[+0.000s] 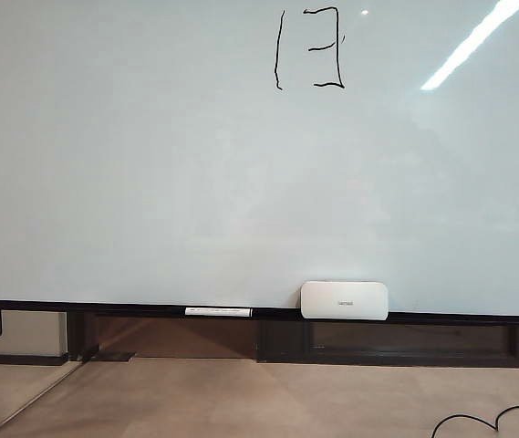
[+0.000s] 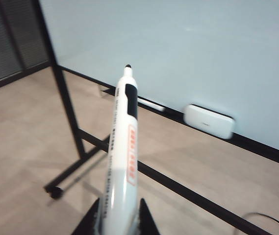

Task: Reach to the right to find the marker pen, pick it up, and write the number 13 on the whiteboard.

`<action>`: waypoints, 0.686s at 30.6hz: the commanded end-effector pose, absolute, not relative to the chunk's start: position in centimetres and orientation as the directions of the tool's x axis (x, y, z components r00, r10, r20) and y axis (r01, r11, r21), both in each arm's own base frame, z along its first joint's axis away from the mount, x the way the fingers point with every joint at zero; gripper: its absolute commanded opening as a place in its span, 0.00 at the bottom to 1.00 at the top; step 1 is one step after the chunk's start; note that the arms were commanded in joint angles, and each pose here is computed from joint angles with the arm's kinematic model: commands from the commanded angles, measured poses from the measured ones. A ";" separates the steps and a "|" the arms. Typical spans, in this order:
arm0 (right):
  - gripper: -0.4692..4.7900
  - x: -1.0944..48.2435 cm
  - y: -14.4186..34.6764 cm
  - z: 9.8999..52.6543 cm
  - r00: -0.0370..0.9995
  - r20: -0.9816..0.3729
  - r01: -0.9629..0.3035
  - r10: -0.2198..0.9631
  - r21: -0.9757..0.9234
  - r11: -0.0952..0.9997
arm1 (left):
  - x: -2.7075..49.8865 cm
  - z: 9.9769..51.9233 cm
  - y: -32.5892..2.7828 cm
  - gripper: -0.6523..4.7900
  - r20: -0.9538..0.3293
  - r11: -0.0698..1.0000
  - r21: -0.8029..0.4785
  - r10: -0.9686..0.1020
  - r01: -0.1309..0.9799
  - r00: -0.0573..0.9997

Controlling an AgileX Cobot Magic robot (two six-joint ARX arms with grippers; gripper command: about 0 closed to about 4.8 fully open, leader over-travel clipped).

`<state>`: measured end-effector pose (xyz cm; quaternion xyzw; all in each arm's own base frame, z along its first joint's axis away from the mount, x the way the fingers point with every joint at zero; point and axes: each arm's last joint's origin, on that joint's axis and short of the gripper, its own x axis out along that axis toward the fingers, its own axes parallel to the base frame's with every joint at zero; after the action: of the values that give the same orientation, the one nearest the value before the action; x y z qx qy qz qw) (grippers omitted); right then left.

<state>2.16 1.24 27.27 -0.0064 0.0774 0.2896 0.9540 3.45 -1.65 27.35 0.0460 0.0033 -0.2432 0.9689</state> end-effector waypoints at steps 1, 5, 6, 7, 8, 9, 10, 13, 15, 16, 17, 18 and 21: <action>0.08 2.5 2.0 27.6 0.801 -0.057 -0.592 0.596 0.077 0.802 | 3.5 27.8 -1.7 0.11 0.031 0.874 0.099 -0.481 0.476 0.876; 0.08 3.0 3.2 26.5 0.766 -0.028 -0.638 0.643 0.090 0.764 | 3.9 27.3 -1.8 0.11 0.016 0.879 0.086 -0.471 0.468 0.882; 0.08 3.2 3.5 26.3 0.765 -0.020 -0.640 0.644 0.094 0.763 | 4.0 27.1 -1.8 0.11 0.011 0.881 0.064 -0.470 0.468 0.883; 0.08 3.3 3.7 26.0 0.759 -0.012 -0.647 0.651 0.100 0.756 | 4.1 27.0 -1.8 0.11 0.010 0.884 0.033 -0.468 0.467 0.884; 0.08 3.4 3.9 25.8 0.759 -0.008 -0.647 0.651 0.103 0.756 | 4.2 26.9 -1.9 0.11 0.006 0.884 0.007 -0.468 0.468 0.884; 0.08 3.5 4.1 25.5 0.760 -0.005 -0.646 0.650 0.104 0.756 | 4.2 26.8 -1.9 0.11 0.004 0.884 -0.017 -0.467 0.467 0.884; 0.08 3.7 4.3 25.2 0.759 -0.002 -0.647 0.651 0.105 0.755 | 4.2 26.8 -1.9 0.11 0.004 0.883 -0.039 -0.467 0.467 0.884; 0.08 3.9 4.6 24.5 0.776 -0.010 -0.626 0.631 0.104 0.773 | 4.2 26.7 -1.9 0.11 0.003 0.883 -0.045 -0.468 0.468 0.883; 0.08 4.0 4.7 24.2 0.789 -0.023 -0.608 0.613 0.103 0.787 | 4.2 26.7 -1.9 0.11 0.001 0.883 -0.045 -0.468 0.468 0.883; 0.08 4.1 4.7 24.1 0.796 -0.028 -0.600 0.605 0.101 0.794 | 4.2 26.7 -1.9 0.11 0.000 0.883 -0.045 -0.468 0.468 0.883; 0.08 4.1 4.7 24.0 0.798 -0.030 -0.597 0.602 0.101 0.796 | 4.2 26.7 -1.9 0.11 0.000 0.882 -0.045 -0.469 0.469 0.883; 0.08 4.1 4.7 24.0 0.799 -0.031 -0.596 0.601 0.100 0.797 | 4.2 26.7 -1.9 0.11 -0.001 0.881 -0.045 -0.472 0.471 0.882; 0.08 4.2 4.7 23.8 0.820 -0.037 -0.566 0.571 0.096 0.819 | 4.2 26.7 -1.9 0.11 -0.001 0.881 -0.045 -0.471 0.471 0.882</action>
<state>4.14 4.73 23.70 0.0350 0.0384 0.3123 0.9486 4.26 -1.90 26.54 -0.0203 0.0125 -0.2406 0.9703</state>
